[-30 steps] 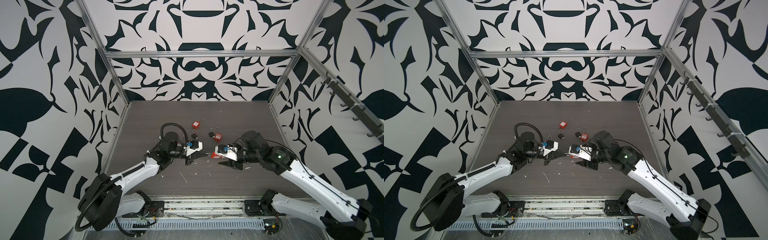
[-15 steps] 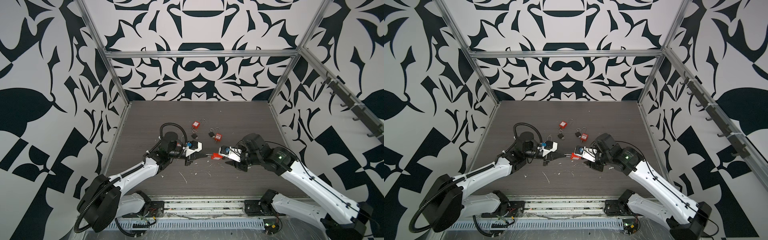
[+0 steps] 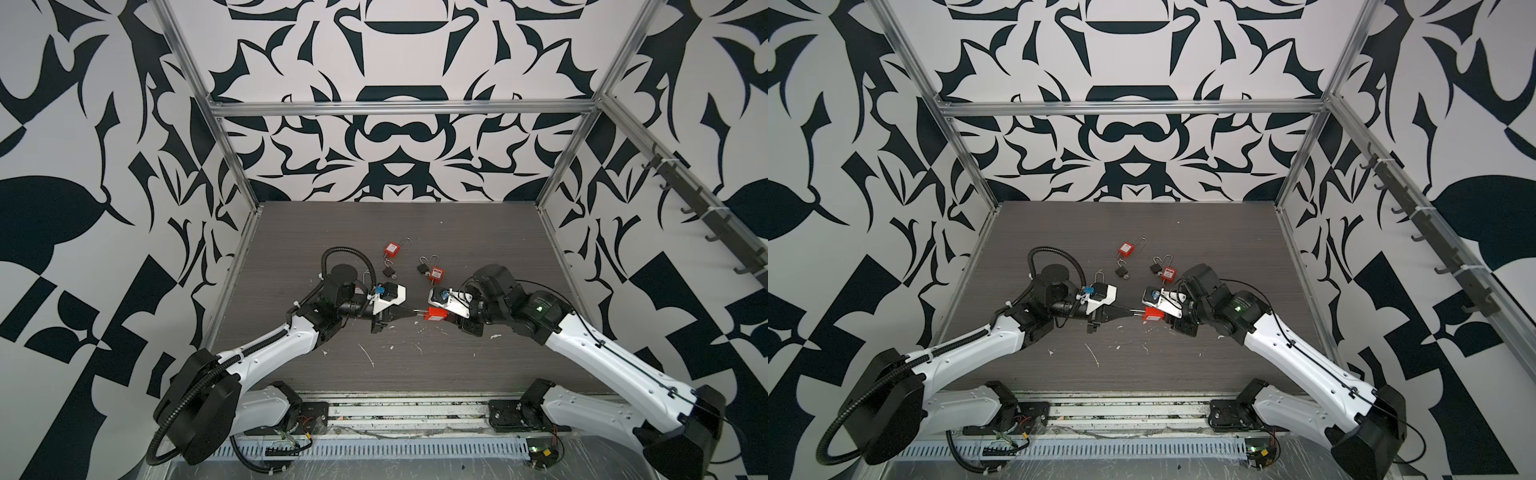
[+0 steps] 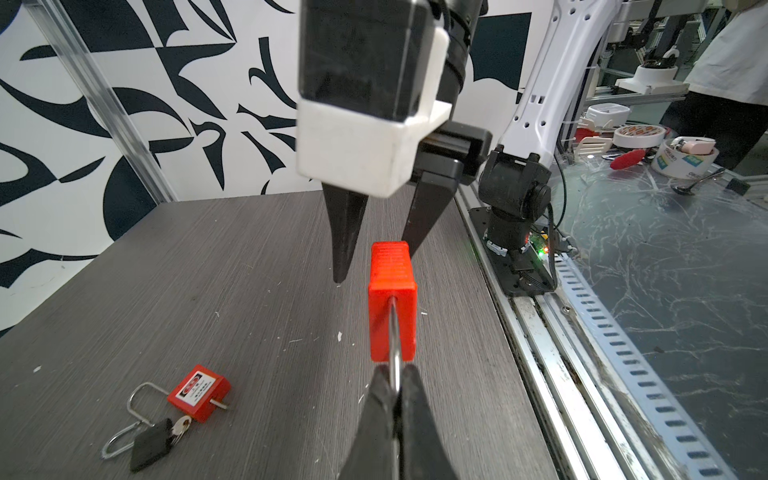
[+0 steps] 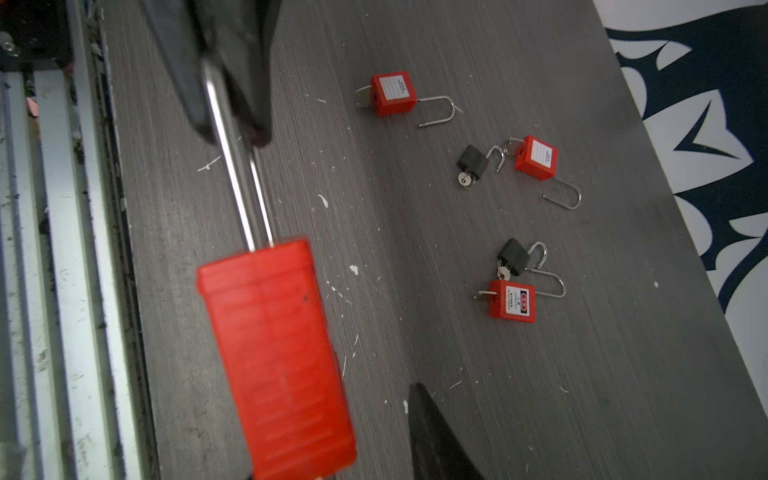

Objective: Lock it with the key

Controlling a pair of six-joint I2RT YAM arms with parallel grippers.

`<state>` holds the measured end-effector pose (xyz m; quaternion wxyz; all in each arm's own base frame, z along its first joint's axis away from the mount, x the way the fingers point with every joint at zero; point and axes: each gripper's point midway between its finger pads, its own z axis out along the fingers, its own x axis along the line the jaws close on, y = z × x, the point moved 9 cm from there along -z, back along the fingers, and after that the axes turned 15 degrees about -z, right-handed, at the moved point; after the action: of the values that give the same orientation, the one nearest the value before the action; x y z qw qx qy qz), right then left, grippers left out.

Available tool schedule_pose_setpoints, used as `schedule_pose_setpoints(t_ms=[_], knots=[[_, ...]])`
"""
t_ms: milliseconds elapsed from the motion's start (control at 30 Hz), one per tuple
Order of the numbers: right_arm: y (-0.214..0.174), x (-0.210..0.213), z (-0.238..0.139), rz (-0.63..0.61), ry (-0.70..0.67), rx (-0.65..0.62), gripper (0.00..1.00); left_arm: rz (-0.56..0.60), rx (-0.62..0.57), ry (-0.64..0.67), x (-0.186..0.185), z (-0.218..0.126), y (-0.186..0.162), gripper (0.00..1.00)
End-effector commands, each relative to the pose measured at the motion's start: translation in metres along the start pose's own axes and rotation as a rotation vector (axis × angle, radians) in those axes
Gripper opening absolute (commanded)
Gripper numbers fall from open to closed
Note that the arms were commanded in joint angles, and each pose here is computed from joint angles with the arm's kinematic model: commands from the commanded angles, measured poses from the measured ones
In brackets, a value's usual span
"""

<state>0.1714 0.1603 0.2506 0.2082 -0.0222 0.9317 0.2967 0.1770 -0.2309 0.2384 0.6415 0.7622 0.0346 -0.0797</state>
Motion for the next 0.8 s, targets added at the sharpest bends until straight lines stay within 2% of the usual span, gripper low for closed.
schedule_pose_setpoints(t_ms=[0, 167, 333, 400, 567, 767], knots=[[0.0, -0.006, -0.009, -0.052, -0.111, -0.009, 0.42, 0.053, -0.057, -0.032, -0.006, -0.002, 0.021, 0.0], [-0.001, 0.007, -0.031, -0.049, -0.047, -0.006, 0.47, 0.066, -0.06, -0.026, -0.008, -0.004, 0.022, 0.0], [-0.015, 0.017, -0.046, -0.004, 0.037, 0.173, 0.42, 0.066, -0.037, -0.047, -0.014, -0.004, 0.022, 0.0], [-0.013, 0.02, -0.051, 0.016, 0.055, 0.152, 0.42, 0.07, -0.028, -0.049, -0.017, -0.003, 0.02, 0.0], [0.002, 0.013, -0.053, 0.024, 0.004, 0.004, 0.37, 0.065, -0.021, -0.061, -0.017, -0.001, 0.02, 0.0], [0.014, 0.011, -0.042, 0.008, 0.114, -0.058, 0.35, 0.067, -0.01, -0.064, -0.017, 0.006, 0.019, 0.0]])
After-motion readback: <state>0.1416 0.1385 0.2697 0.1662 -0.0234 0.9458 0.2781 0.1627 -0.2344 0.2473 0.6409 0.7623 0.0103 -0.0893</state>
